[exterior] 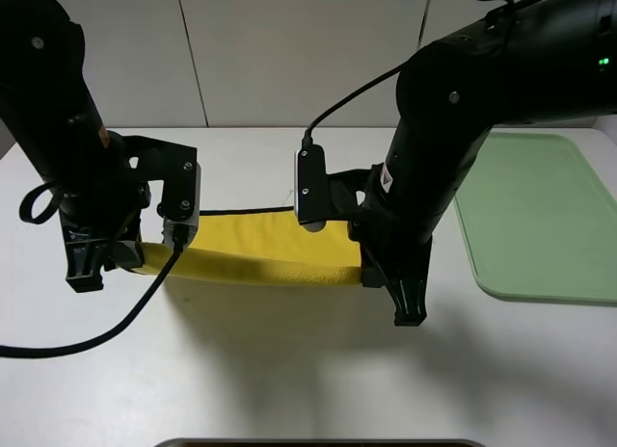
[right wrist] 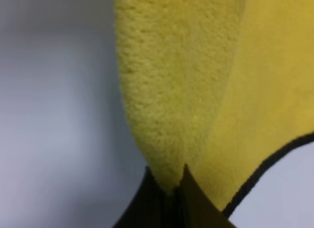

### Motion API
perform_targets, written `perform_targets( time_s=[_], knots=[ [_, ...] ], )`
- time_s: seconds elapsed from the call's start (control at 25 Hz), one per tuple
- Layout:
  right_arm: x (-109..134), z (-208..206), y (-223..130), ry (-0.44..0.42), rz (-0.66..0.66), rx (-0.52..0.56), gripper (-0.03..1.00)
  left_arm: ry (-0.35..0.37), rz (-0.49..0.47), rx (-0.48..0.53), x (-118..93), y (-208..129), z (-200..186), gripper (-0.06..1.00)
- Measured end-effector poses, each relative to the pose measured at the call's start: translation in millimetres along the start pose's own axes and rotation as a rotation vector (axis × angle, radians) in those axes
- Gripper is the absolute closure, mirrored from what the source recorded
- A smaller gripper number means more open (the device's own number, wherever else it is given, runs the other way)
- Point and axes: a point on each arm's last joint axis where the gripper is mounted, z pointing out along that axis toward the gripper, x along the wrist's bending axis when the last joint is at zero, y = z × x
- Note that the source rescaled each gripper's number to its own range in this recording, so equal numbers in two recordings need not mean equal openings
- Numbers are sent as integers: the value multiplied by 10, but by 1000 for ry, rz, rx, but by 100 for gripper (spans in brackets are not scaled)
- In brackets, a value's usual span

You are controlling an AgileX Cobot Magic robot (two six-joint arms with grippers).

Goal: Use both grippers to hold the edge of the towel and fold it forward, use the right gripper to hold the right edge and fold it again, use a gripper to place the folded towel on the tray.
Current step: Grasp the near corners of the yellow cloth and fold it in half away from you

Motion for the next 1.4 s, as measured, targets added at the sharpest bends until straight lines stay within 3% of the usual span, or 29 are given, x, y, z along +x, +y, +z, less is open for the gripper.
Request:
perform_targets(
  time_s=[0.52,0.68,1.2,1.4],
  knots=[
    [86,-181,-63,44,53,27,97,-86,-50,-19,-105,2,-40,94],
    [95,-206,-70,44,55,28,97,-83,-49,-22,-105,5,-43,94],
    [-37,-209,-85,-100,-31,43,97,34,-24,-70,2,48,-43,94],
    [-109,-150,-51,-115,-30,63,97,67,-20,-73,25,46,-31,94]
  ],
)
